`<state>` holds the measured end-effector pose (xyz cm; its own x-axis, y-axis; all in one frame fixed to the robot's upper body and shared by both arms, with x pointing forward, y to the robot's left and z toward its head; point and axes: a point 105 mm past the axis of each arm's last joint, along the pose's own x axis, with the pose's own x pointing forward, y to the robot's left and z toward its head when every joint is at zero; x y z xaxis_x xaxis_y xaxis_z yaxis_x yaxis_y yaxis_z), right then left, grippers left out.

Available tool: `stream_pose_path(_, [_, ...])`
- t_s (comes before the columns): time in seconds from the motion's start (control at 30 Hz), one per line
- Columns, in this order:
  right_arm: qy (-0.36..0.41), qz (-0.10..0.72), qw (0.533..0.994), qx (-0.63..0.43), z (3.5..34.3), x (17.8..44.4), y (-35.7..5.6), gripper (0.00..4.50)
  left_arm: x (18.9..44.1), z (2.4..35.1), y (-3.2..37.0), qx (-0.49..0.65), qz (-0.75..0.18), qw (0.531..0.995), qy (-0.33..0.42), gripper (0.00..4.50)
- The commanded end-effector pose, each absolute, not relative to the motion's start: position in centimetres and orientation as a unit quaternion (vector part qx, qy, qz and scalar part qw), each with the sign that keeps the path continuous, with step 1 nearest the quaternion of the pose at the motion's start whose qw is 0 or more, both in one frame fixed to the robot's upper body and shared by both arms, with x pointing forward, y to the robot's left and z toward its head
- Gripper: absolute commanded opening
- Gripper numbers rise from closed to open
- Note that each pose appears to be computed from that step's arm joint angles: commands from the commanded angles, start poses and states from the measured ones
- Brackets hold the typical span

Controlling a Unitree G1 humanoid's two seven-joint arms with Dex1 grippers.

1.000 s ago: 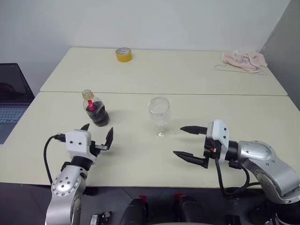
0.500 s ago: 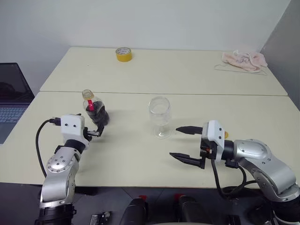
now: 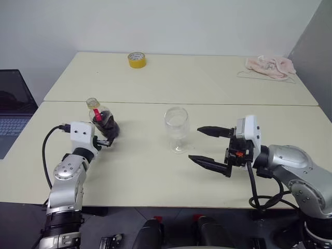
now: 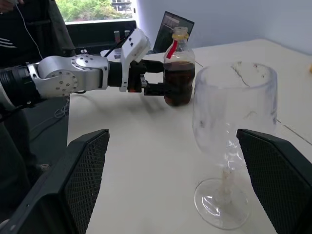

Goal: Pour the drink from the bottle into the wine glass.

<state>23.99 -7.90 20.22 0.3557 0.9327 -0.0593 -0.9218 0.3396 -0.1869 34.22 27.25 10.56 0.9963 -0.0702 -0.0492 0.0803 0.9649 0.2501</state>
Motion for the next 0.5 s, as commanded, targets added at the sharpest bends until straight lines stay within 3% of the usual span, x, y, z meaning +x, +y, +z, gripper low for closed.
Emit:
stream_pose_path(0.03, [-0.05,0.565,0.816,-0.115,21.4,23.6,-7.9,4.47,34.8,11.4,27.1,0.147,-0.049,0.988,0.006,4.5])
stream_pose_path(0.43, [-0.056,0.562,0.817,-0.118,21.7,23.6,-7.6,4.47,36.3,12.2,26.8,0.156,-0.053,0.986,-0.014,4.5])
stream_pose_path(0.5, [-0.059,0.563,0.817,-0.115,22.0,23.5,-7.6,4.5,36.4,12.3,26.6,0.161,-0.055,0.985,-0.018,4.12])
